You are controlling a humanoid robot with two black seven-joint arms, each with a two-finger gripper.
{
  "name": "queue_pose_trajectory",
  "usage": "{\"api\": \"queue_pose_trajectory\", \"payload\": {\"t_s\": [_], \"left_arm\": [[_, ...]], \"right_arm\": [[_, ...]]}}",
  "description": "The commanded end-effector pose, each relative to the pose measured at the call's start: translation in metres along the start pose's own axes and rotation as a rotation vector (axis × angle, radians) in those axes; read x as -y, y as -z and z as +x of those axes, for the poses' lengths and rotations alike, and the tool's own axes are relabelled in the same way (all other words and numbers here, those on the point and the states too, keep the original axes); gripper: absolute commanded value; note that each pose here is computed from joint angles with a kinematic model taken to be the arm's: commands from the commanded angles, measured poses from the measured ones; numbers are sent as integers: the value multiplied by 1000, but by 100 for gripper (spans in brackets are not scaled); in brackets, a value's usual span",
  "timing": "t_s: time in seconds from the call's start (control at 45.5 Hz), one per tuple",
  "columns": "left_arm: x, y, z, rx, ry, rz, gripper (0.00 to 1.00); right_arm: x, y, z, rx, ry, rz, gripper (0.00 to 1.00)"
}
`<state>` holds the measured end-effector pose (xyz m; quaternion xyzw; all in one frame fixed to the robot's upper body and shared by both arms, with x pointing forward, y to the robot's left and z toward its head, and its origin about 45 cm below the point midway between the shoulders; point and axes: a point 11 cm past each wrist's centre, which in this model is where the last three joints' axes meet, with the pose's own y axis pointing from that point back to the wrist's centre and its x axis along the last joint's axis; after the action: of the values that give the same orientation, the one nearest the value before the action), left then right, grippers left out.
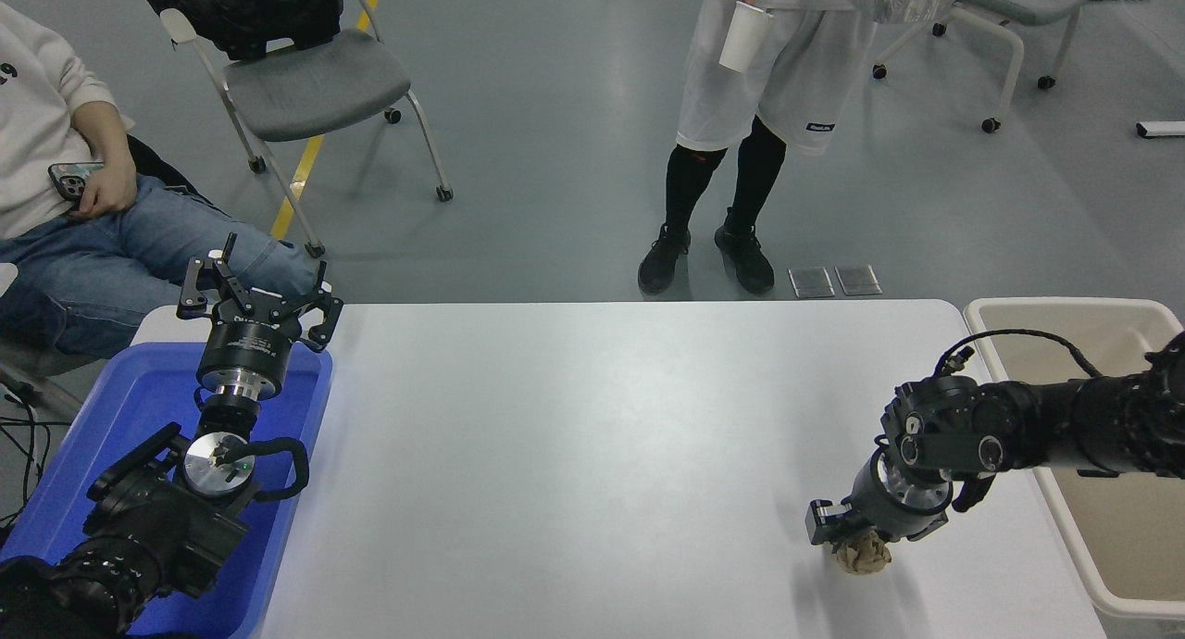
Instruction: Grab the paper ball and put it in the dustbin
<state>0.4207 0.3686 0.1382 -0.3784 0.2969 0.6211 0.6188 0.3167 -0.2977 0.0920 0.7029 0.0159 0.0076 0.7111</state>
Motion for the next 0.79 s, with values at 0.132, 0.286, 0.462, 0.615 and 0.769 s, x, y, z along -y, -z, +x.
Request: {"api": "queue_pose_trajectory", "payload": {"t_s": [0.132, 0.286, 0.462, 0.615, 0.769], "left_arm": [[0, 0, 0, 1, 0, 1, 99], [0, 0, 0, 1, 0, 1, 99], [0, 0, 0, 1, 0, 1, 99], [0, 0, 0, 1, 0, 1, 99], [0, 0, 0, 1, 0, 1, 99]], "right_arm": [[-70, -19, 25, -17, -16, -44, 0], [-112, -26, 37, -13, -9, -51, 0], [-166, -32, 52, -5, -54, -48, 0], [-209, -38, 67, 5, -154, -61, 0], [-249, -40, 79, 12, -249, -63, 0]]}}
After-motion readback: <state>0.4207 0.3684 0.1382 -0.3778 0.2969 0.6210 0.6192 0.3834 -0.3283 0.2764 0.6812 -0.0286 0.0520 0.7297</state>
